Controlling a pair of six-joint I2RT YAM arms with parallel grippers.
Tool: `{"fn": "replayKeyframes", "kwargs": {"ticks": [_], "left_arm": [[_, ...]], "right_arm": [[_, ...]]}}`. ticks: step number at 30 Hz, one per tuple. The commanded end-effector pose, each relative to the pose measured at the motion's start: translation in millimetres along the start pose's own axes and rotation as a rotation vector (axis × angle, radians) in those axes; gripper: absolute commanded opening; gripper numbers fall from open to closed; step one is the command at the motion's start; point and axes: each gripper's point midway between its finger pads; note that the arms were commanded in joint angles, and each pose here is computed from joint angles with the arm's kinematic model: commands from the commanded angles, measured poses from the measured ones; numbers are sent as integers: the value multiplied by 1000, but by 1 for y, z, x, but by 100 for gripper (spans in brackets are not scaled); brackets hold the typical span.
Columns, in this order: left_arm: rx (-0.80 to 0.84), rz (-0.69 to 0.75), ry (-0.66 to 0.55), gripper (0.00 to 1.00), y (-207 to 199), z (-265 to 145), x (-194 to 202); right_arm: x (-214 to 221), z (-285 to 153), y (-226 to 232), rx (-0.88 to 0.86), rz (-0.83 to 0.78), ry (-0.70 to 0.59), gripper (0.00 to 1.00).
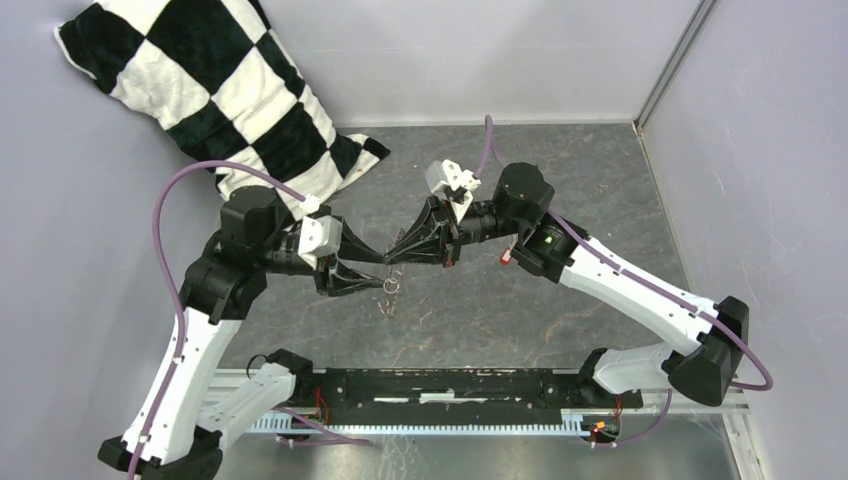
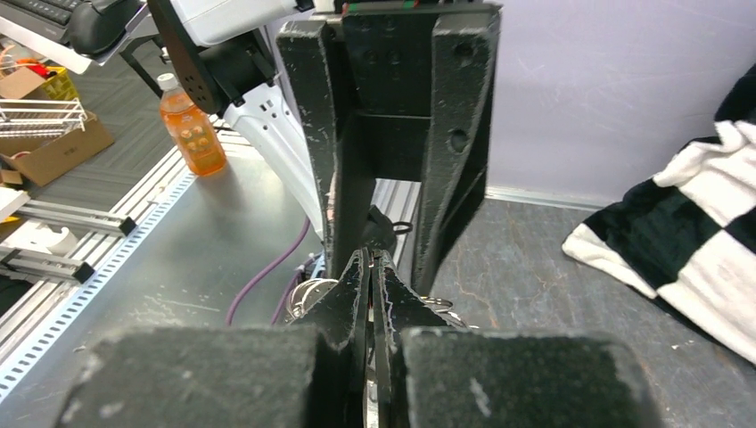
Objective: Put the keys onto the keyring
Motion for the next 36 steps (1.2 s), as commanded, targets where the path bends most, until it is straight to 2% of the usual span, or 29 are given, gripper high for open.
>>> {"fn": "replayKeyframes", "kwargs": {"ticks": [1, 8, 20, 24, 29, 33, 36], "left_arm": [[39, 17, 7, 48, -14, -5, -3], [-50, 12, -25, 40, 9, 0, -9], [-93, 8, -18, 43, 14, -1, -8], [-81, 9, -29, 32, 13, 0, -8], [-96, 11, -15, 4, 17, 1, -3], [-114, 31, -11, 2, 17, 0, 0], [-139, 48, -12, 2, 19, -2, -1]], "right_arm": [[-27, 3, 5, 4, -90, -41, 1], [-23, 6, 3, -7, -70, -23, 1], [-16, 7, 4, -24, -55, -3, 1], [-16, 9, 5, -27, -52, -7, 1], [-15, 10, 7, -39, -37, -10, 1], [-15, 11, 14, -80, -22, -6, 2], [-12, 12, 18, -110, 1, 5, 12]]}}
Point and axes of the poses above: each gripper's point midway between its finger pads, its own z axis out along the fingers, its own y axis along the line the jaws close on, x = y × z, and after that the axes turned 13 degrees about z, right-handed
